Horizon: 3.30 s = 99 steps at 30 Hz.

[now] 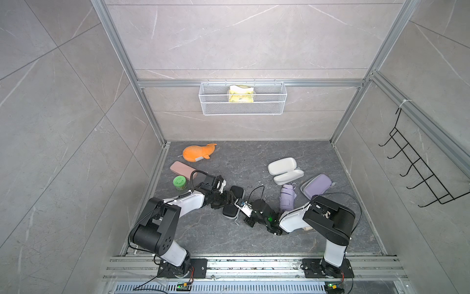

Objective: Put umbrellas into zippered umbrella sleeves
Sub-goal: Zip the zipper on the umbrella sleeve.

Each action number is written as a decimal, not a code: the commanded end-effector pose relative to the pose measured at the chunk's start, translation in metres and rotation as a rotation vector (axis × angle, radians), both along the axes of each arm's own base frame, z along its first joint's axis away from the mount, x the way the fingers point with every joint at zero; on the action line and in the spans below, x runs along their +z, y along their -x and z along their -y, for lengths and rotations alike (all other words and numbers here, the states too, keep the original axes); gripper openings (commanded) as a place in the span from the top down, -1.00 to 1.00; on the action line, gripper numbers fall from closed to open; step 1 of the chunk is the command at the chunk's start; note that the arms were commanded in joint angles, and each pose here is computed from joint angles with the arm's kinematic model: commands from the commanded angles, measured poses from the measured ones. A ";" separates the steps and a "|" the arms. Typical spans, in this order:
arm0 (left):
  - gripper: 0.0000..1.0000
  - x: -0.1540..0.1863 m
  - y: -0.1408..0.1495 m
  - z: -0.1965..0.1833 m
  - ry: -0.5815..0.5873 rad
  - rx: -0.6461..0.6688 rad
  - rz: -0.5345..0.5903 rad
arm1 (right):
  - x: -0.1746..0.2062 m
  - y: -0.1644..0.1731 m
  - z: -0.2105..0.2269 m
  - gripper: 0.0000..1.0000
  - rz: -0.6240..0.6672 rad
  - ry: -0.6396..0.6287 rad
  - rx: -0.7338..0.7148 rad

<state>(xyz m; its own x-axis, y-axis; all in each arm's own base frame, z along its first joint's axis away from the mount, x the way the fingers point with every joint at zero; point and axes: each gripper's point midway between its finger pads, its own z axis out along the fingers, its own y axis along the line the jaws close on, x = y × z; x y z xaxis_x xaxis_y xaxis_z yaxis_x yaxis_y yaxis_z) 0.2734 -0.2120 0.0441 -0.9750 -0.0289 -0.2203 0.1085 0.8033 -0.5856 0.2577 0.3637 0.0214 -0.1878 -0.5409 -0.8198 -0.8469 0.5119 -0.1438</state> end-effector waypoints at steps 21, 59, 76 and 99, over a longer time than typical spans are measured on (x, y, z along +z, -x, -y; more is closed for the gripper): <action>-0.99 -0.021 0.057 0.005 -0.214 -0.138 -0.046 | 0.020 0.008 -0.013 1.00 -0.133 -0.184 0.070; -0.01 -0.031 0.102 0.049 -0.179 -0.474 -0.217 | 0.033 -0.100 0.022 1.00 -0.117 -0.115 -0.278; -0.99 0.026 0.055 0.042 -0.190 -0.384 0.123 | 0.014 -0.019 0.016 1.00 -0.323 -0.130 -0.182; -0.49 -0.017 0.045 0.020 -0.442 -0.422 0.106 | 0.025 -0.046 0.011 1.00 -0.300 -0.095 -0.178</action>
